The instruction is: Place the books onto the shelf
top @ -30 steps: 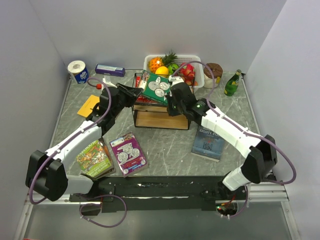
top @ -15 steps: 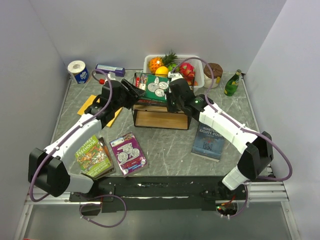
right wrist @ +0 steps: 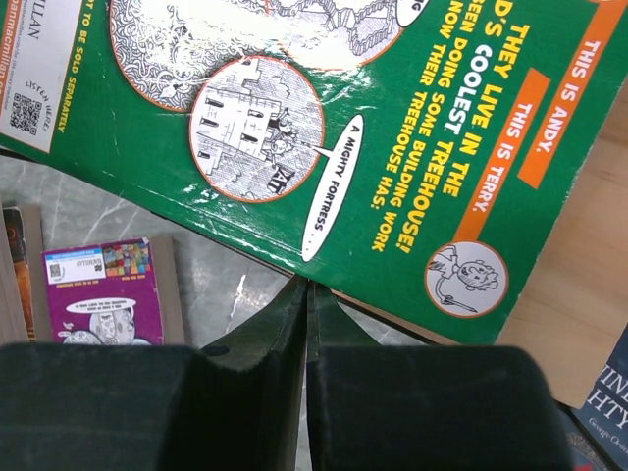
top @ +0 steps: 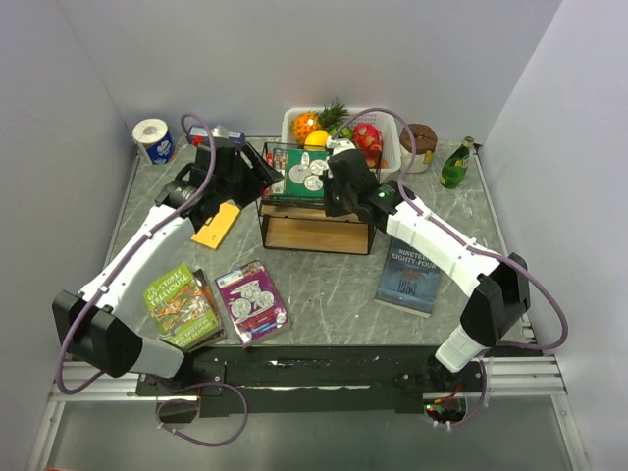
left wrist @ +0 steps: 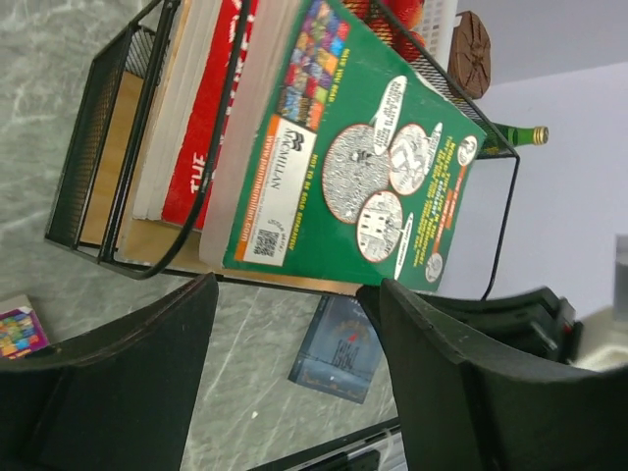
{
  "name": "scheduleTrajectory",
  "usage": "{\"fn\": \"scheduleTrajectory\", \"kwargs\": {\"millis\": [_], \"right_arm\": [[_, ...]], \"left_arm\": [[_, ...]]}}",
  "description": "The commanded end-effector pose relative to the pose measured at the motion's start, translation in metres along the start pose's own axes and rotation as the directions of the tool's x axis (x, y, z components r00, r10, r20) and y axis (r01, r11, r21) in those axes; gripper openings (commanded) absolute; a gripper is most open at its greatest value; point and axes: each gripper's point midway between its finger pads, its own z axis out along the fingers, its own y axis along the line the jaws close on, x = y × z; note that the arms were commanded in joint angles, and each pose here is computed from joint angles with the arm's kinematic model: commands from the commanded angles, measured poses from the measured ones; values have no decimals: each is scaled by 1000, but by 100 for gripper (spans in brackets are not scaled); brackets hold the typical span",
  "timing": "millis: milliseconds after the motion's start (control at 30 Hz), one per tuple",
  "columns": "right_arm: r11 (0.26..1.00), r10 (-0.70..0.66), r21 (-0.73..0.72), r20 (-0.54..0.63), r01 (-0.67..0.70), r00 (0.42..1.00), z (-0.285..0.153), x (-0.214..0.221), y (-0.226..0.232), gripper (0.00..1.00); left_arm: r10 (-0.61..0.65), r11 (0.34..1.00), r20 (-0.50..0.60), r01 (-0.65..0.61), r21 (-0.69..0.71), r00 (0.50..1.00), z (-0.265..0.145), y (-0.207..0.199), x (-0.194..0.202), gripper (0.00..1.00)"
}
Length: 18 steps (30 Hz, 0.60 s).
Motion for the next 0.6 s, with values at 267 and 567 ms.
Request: {"fn": "scheduleTrajectory", "kwargs": {"millis": [267, 567], "right_arm": [[999, -1, -47, 66, 4, 998, -7, -32, 13, 9], [995, -27, -94, 50, 32, 998, -4, -36, 32, 9]], "left_arm": [[66, 997, 231, -58, -44, 971, -64, 10, -54, 73], [-8, 992, 278, 42, -118, 961, -11, 62, -70, 69]]}}
